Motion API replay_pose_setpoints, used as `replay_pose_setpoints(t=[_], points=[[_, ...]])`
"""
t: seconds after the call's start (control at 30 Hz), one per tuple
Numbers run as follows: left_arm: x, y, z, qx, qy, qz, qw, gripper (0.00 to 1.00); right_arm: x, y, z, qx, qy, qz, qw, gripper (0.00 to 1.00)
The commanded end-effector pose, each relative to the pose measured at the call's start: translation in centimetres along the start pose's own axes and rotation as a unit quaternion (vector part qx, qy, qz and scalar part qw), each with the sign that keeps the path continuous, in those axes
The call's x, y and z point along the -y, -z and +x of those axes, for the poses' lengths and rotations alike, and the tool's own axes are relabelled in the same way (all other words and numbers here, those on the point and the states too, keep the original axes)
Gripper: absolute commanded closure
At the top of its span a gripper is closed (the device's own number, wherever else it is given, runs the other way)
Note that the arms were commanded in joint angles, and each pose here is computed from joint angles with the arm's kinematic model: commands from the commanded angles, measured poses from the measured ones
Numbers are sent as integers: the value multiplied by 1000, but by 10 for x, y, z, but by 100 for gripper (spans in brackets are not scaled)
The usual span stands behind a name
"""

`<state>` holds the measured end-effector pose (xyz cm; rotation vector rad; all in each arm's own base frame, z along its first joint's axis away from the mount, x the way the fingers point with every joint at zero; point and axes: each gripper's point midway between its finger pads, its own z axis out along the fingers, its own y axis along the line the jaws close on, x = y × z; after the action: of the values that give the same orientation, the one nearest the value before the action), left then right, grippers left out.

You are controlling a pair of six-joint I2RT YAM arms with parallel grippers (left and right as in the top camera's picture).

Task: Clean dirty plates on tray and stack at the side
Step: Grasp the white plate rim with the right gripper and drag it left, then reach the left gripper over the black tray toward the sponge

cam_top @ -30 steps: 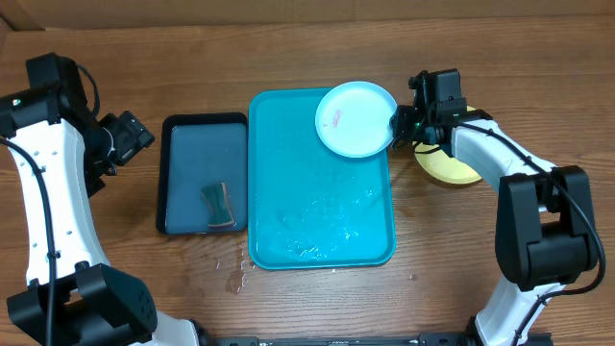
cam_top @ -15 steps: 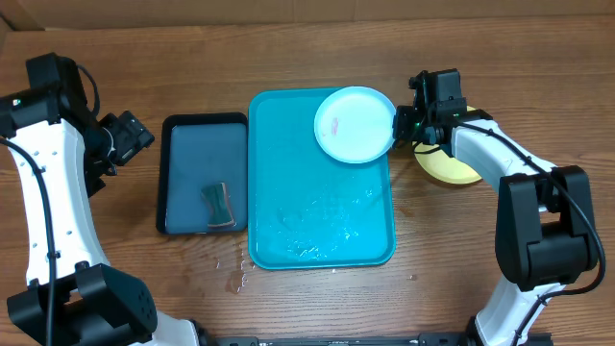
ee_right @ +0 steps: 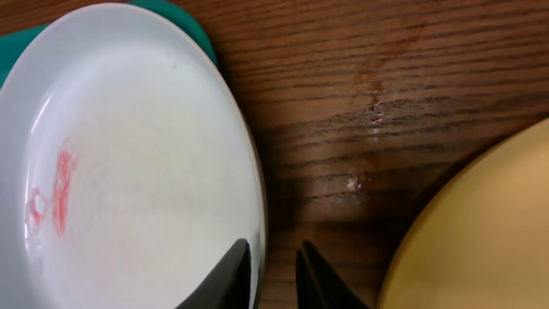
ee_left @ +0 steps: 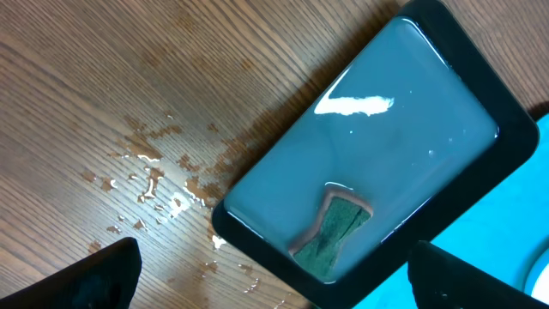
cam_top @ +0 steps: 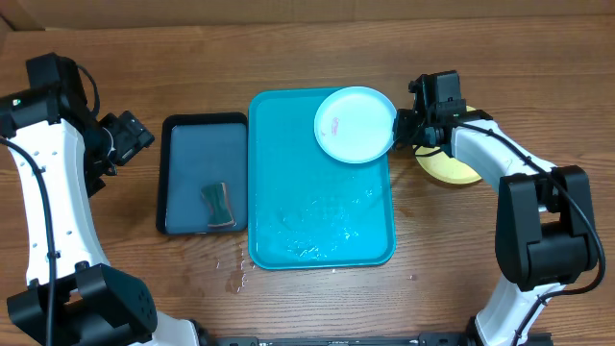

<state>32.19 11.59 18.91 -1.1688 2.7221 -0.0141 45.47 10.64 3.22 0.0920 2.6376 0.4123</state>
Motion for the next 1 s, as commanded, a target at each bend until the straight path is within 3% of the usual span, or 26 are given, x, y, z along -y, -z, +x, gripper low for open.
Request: replay_pose_setpoints(t=[0.0,0.23,0.67,0.97], points=[[-1,10,-3,15,8,3,1000,0,1,-5,7,-9,-3,-1,1000,86],[-1,10,-3,15,7,2,1000,1,2,-5,13,-22,-5,2,1000,96],[-1,10,-3,15,7,2,1000,0,-65,2,41,-59,38,-20,997,96],[-1,10,-3,15,7,2,1000,0,-78,5,86,-110,-62,47,991,96]])
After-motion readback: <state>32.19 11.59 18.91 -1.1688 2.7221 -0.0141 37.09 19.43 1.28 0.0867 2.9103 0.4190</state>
